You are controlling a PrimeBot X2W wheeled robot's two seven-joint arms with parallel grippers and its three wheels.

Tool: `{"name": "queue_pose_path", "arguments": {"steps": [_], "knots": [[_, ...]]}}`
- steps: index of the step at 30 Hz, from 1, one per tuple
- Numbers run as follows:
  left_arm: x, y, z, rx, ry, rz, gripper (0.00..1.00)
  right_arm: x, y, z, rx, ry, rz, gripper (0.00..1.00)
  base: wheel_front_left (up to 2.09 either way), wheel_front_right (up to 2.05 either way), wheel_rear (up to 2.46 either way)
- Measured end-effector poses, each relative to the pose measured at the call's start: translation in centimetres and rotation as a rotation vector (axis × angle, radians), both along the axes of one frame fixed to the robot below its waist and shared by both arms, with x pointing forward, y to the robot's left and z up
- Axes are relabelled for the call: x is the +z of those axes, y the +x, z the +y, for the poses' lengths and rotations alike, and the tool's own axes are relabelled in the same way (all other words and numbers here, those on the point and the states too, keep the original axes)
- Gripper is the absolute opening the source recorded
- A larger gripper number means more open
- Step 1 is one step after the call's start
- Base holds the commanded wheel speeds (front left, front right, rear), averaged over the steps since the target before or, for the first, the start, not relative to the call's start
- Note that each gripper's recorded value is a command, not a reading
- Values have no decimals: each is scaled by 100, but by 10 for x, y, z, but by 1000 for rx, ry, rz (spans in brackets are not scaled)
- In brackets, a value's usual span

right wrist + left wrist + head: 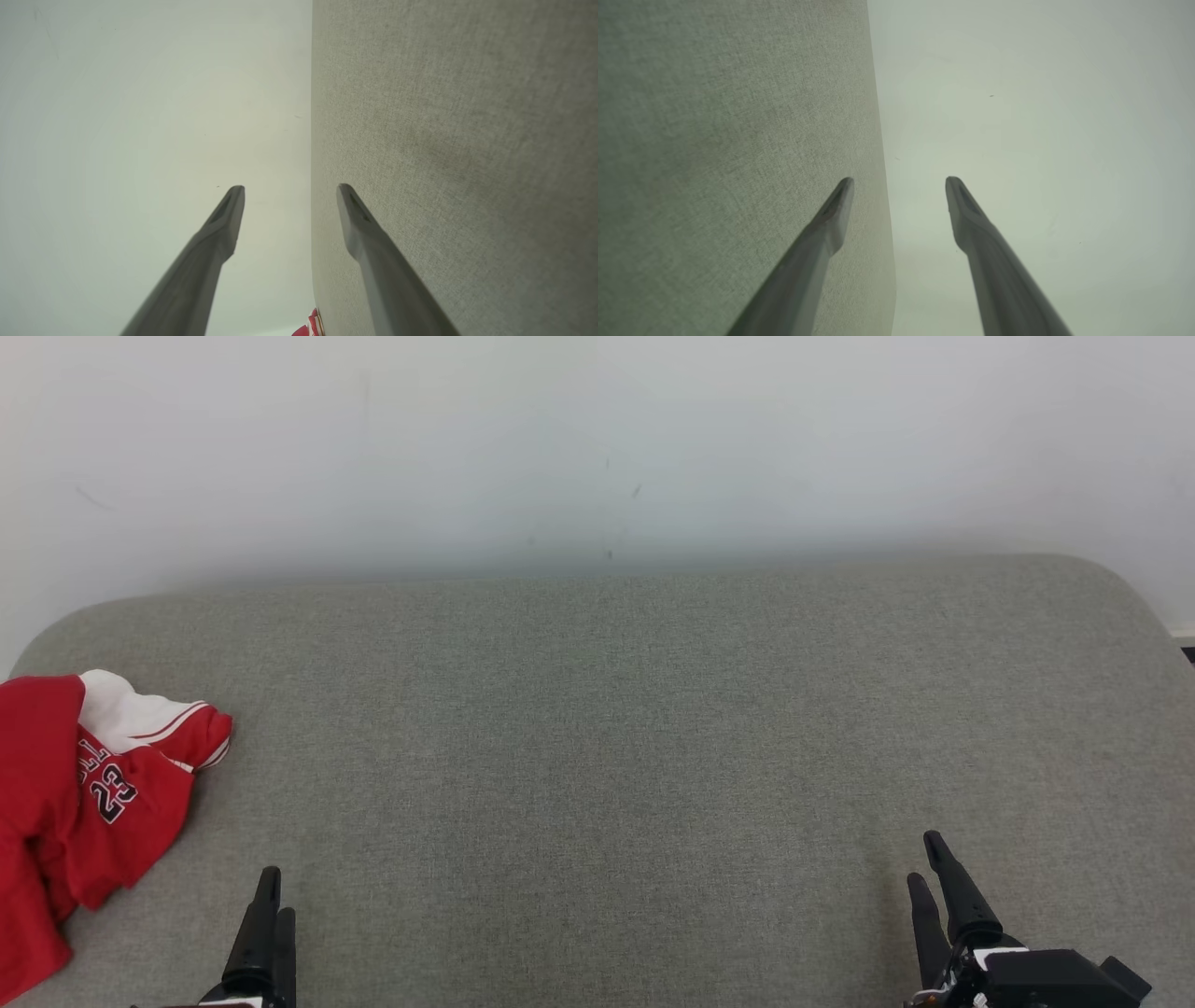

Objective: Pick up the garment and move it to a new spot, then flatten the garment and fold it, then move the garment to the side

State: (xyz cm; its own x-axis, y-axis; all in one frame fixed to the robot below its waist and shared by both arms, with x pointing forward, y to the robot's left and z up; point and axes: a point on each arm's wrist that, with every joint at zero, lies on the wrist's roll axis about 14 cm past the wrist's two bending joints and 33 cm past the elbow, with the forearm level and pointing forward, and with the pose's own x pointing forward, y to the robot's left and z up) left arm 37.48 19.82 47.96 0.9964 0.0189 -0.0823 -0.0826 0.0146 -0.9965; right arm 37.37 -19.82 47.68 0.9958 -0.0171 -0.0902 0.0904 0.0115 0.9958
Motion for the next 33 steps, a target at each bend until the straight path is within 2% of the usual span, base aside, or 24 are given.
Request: {"name": "queue_pose_path", "arguments": {"steps": [8,16,33], "knots": [[3,-1,3,16,79,-6,100,5,1,4,6,-83,-13,100,0,0,0],[9,0,5,24,208,-20,100,10,1,9,18,-205,-28,100,0,0,0],[21,1,3,18,570,-30,100,24,3,17,42,-520,-78,100,0,0,0]]}}
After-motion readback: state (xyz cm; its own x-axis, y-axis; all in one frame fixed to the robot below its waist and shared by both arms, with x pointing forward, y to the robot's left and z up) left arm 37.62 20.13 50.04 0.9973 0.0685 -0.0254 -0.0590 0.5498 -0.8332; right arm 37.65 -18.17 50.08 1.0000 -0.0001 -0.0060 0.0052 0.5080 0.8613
